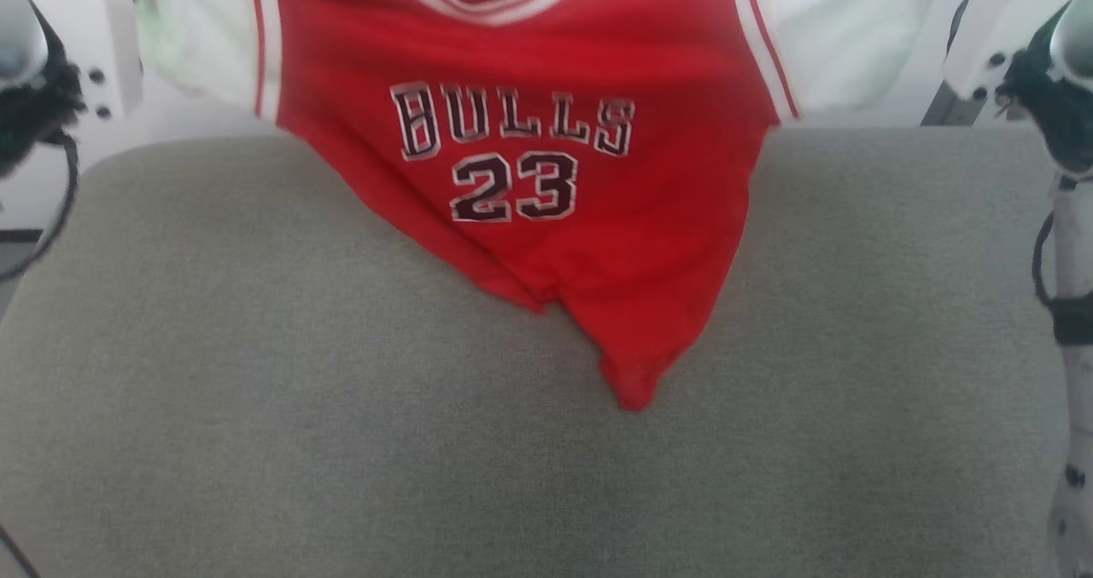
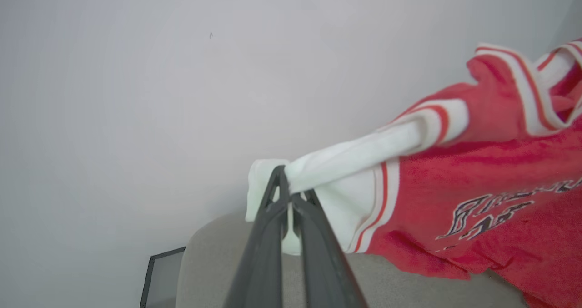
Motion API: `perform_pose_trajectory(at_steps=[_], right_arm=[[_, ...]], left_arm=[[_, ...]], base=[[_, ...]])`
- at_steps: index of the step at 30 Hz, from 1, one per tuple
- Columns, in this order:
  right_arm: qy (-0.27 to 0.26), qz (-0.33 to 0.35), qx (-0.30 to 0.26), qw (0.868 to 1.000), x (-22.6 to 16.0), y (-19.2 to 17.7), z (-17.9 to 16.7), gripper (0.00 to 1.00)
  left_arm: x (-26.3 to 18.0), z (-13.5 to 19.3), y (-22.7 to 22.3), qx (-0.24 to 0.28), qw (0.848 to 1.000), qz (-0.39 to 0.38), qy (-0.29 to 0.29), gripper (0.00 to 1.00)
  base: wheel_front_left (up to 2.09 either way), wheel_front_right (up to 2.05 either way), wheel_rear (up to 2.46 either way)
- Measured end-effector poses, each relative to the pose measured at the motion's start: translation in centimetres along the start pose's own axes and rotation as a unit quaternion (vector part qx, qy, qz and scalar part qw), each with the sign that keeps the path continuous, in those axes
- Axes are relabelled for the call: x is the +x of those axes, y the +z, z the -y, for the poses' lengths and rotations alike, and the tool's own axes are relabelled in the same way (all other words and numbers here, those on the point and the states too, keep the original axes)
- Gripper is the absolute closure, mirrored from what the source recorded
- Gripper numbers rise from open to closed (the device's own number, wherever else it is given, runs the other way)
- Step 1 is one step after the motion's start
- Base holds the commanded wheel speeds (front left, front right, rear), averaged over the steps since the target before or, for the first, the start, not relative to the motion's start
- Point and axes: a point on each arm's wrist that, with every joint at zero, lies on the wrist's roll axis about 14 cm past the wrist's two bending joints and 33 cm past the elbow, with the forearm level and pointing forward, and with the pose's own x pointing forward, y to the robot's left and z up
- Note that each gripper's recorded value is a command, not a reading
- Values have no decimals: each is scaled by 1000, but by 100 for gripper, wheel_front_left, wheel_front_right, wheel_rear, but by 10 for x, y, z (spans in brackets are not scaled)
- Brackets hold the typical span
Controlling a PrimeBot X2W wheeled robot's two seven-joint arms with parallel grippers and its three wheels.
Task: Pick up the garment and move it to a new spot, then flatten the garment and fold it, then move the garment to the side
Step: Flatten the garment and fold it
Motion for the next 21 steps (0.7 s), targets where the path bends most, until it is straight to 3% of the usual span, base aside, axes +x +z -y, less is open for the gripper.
perform_pose_trajectory(at_steps=[10, 21], right_arm=[[-7, 88, -10, 996, -8, 66, 3, 100], [-15, 129, -36, 991, 31, 76, 9, 100]], left_arm=[[-17, -4, 77, 23, 995, 100, 16, 100], [22, 1, 93, 37, 991, 131, 17, 100]], base=[[0, 0, 0], [0, 0, 0]])
